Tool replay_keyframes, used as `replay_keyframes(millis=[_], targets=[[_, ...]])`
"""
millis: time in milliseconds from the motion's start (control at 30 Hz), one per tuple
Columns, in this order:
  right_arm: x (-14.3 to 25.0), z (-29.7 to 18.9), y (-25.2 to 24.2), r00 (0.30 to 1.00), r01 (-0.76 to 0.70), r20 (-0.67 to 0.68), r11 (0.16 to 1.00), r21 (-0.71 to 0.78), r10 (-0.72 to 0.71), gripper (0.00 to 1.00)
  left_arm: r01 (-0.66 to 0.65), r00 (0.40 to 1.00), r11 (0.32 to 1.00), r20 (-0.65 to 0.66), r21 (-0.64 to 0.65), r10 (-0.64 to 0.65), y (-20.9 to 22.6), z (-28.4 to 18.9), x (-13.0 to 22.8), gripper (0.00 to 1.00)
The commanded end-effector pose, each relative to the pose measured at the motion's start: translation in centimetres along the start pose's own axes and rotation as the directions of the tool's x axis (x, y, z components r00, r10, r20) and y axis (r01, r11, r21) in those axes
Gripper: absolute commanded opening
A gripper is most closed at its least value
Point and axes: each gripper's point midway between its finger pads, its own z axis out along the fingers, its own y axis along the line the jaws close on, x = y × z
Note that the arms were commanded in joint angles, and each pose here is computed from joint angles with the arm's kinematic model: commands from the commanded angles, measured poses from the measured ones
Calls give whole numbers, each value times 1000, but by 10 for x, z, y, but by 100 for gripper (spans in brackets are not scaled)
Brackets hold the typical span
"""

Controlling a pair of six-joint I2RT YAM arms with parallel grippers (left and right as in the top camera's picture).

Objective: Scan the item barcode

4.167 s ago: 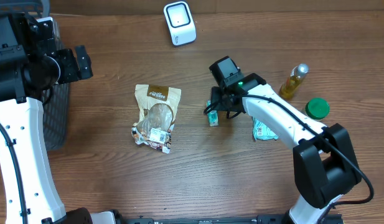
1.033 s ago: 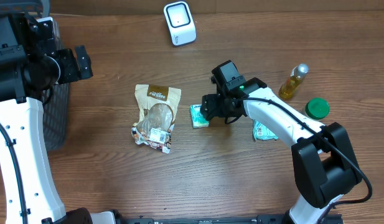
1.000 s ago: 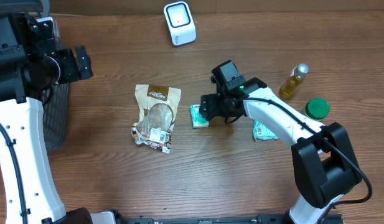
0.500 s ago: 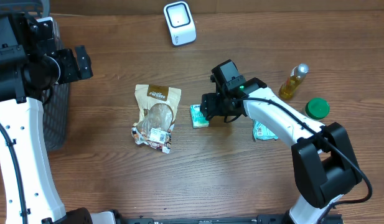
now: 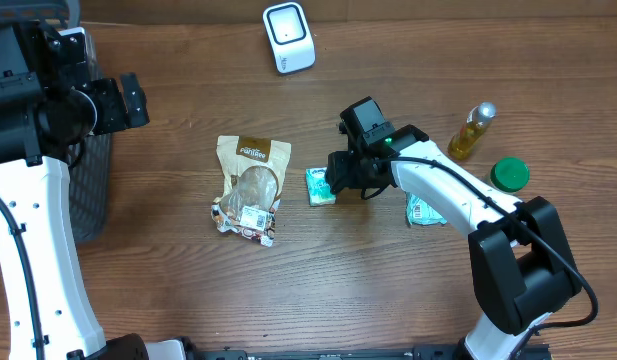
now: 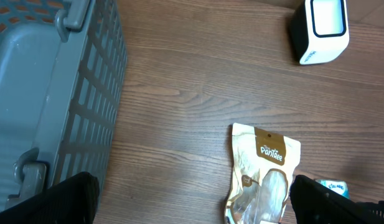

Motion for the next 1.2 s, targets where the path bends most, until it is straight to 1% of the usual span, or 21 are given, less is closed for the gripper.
replay_keyframes(millis=[0, 100, 267, 400, 467, 1167], targets=[[1, 1, -2, 1000, 0, -3, 1000, 7, 0, 58, 2, 1000, 1000, 13, 0, -2, -1, -2, -4, 100], [1, 1, -2, 1000, 1, -4, 1000, 3, -1, 58, 2, 1000, 1000, 13, 0, -2, -1, -2, -4, 100], [4, 1, 7, 999, 27, -24, 998, -49, -28, 57, 2, 1000, 1000, 13, 0, -2, -1, -2, -4, 100], [4, 1, 7, 999, 26, -23, 998, -50, -27, 49, 2, 1000, 1000, 13, 0, -2, -1, -2, -4, 99], [4, 1, 7, 999, 26, -24, 998, -49, -27, 48, 2, 1000, 1000, 13, 0, -2, -1, -2, -4, 100], [0, 4, 8, 1000, 32, 2, 998, -59, -32, 47, 2, 1000, 1000, 13, 0, -2, -1, -2, -4, 99]])
